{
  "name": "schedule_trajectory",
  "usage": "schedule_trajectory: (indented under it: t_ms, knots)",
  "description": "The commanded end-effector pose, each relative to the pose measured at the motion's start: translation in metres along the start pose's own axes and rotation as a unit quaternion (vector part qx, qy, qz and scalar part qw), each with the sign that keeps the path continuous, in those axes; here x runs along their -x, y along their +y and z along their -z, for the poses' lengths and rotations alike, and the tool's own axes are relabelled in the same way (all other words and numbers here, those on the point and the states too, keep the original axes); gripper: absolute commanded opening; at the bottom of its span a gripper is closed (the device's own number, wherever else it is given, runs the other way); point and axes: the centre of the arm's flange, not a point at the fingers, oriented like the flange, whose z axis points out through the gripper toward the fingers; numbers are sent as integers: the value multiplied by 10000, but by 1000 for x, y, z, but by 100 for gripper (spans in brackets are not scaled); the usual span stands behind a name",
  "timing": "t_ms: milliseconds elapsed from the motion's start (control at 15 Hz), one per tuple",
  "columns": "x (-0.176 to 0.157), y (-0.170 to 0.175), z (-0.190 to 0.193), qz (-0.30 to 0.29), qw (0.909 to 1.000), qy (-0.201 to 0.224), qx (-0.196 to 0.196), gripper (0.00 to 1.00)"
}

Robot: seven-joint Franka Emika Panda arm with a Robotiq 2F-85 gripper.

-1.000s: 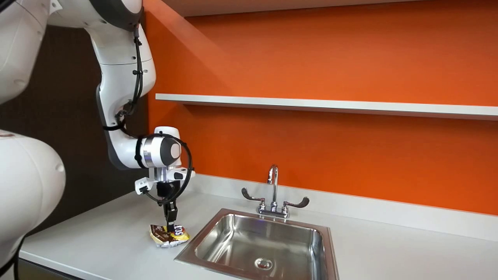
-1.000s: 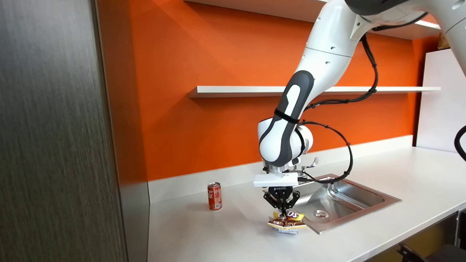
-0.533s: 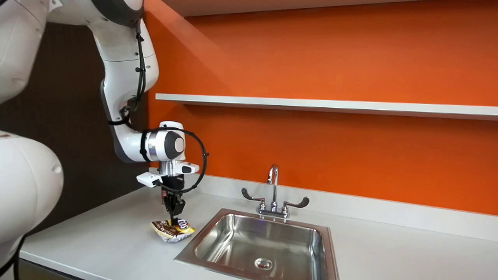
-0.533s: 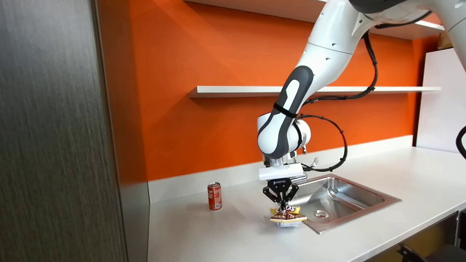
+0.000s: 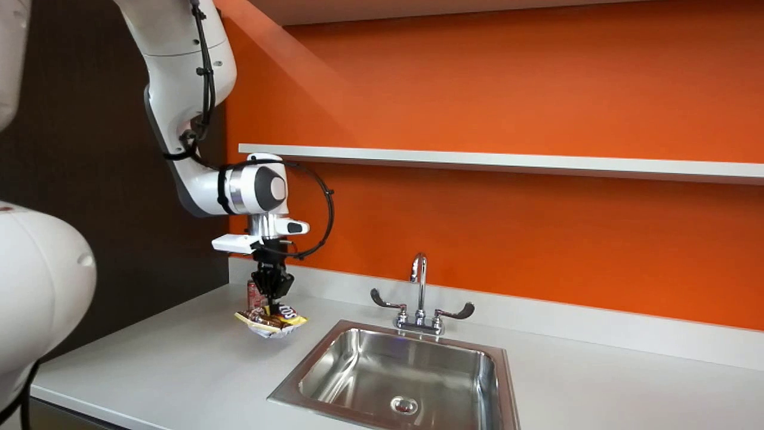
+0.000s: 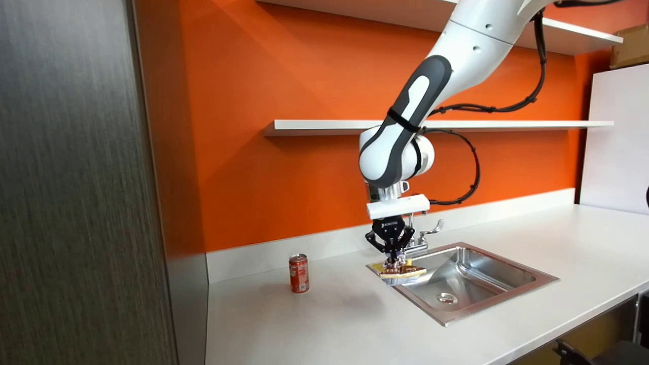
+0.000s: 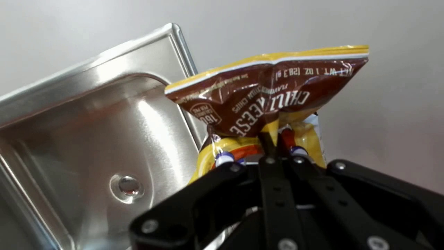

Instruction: Put the packet on the bottom shelf

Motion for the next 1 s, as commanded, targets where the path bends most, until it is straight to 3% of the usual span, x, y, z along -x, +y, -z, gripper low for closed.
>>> schedule_trajectory:
  t_ms: [0,533,933]
  knots:
    - [17,16,54,376,9991,176,21,0]
    - [55,41,154,661,9960,601,-97,0]
    - [77,36,244,971,9841,1465,-265,0]
